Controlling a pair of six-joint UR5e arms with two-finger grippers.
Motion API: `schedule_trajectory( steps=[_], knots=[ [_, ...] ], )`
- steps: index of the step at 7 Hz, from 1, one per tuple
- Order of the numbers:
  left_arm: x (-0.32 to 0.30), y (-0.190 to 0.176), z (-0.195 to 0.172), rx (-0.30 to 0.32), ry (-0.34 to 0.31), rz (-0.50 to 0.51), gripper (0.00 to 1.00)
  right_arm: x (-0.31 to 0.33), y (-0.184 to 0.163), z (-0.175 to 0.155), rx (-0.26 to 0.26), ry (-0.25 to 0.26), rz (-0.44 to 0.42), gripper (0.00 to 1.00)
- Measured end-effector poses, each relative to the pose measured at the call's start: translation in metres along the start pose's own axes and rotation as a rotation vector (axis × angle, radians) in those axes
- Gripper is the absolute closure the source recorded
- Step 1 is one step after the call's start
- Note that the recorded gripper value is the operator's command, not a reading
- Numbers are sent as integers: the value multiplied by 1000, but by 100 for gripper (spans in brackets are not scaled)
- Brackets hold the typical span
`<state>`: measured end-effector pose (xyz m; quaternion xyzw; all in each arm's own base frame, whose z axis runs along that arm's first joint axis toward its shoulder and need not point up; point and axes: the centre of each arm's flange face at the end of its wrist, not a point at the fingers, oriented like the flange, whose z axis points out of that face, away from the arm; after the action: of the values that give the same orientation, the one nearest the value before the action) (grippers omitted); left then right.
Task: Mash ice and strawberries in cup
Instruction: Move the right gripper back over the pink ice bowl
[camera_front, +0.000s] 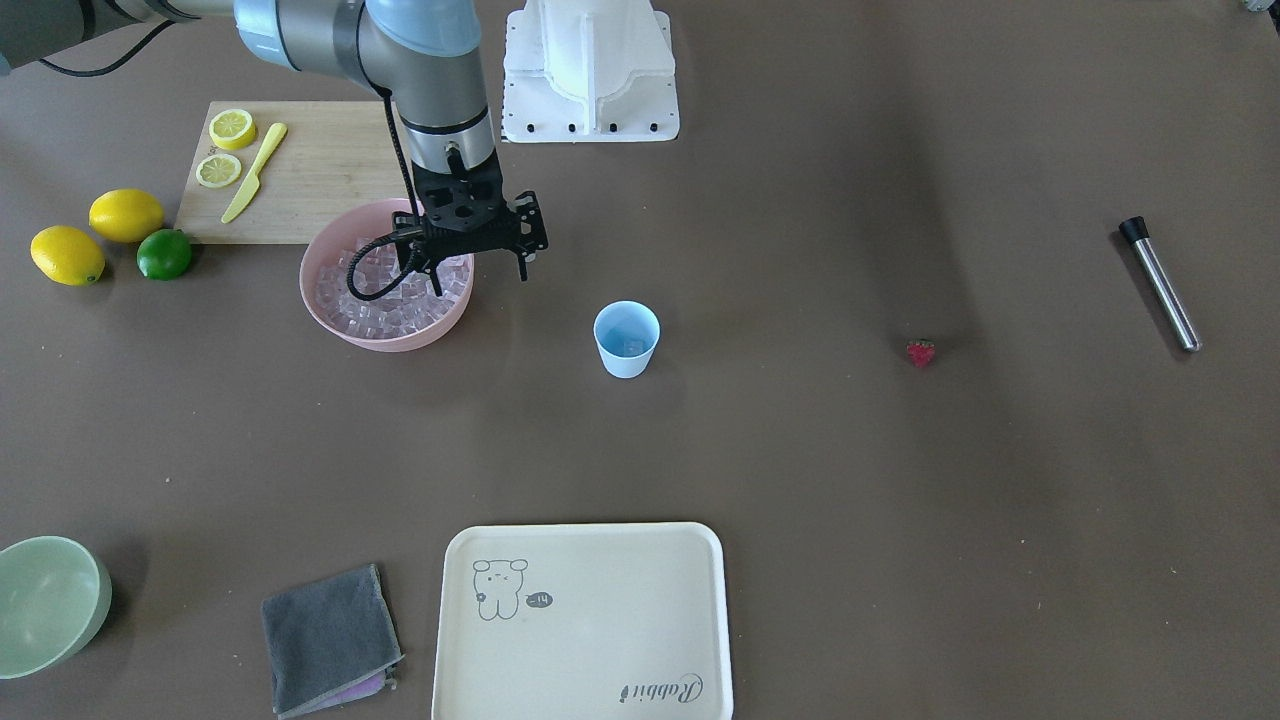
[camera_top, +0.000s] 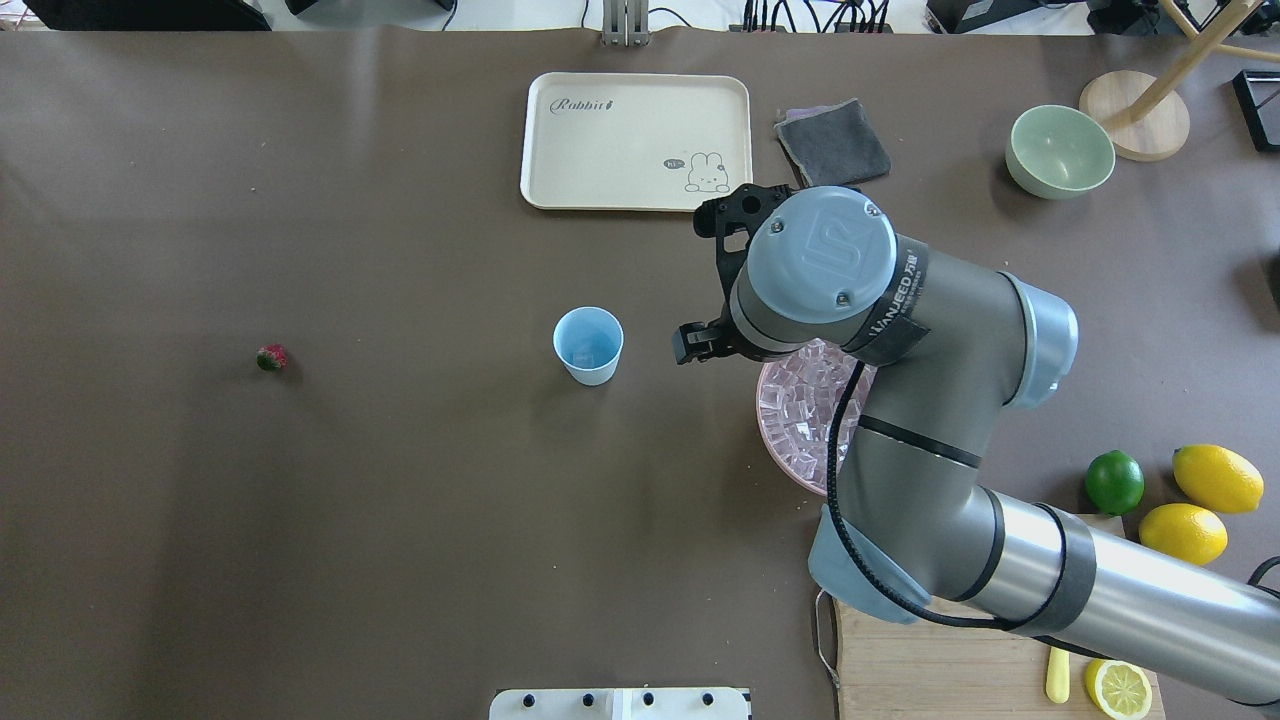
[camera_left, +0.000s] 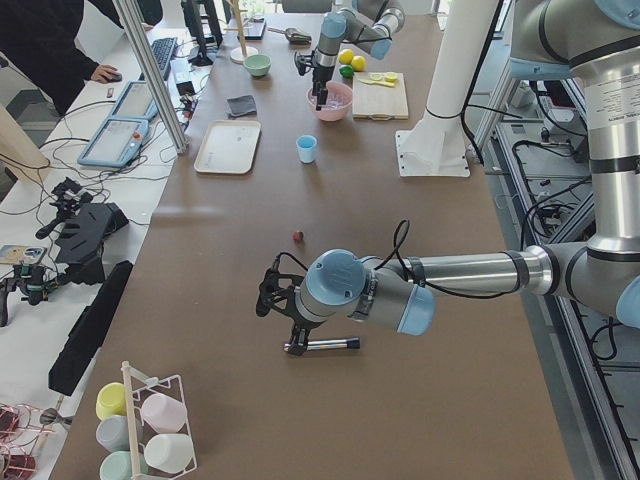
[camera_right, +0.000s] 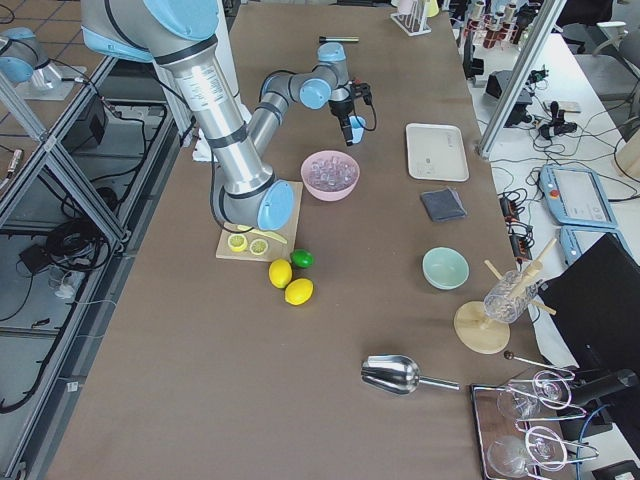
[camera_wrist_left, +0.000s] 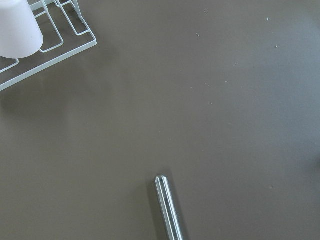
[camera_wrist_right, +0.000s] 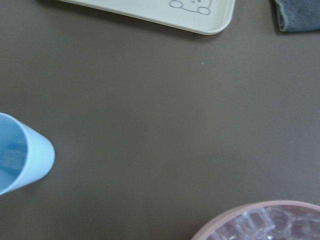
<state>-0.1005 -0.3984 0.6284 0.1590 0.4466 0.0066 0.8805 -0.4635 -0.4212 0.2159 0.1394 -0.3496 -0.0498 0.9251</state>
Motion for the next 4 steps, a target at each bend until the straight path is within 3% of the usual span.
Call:
schedule_trajectory(
  steps=[2, 4],
  knots=[
    [-1, 1, 1, -2, -1, -2, 1, 44, 19, 7, -31, 57, 19, 2],
    [-1, 0, 1, -1, -1, -1, 1, 49, 35, 18, -93, 85, 34, 2]
  ],
)
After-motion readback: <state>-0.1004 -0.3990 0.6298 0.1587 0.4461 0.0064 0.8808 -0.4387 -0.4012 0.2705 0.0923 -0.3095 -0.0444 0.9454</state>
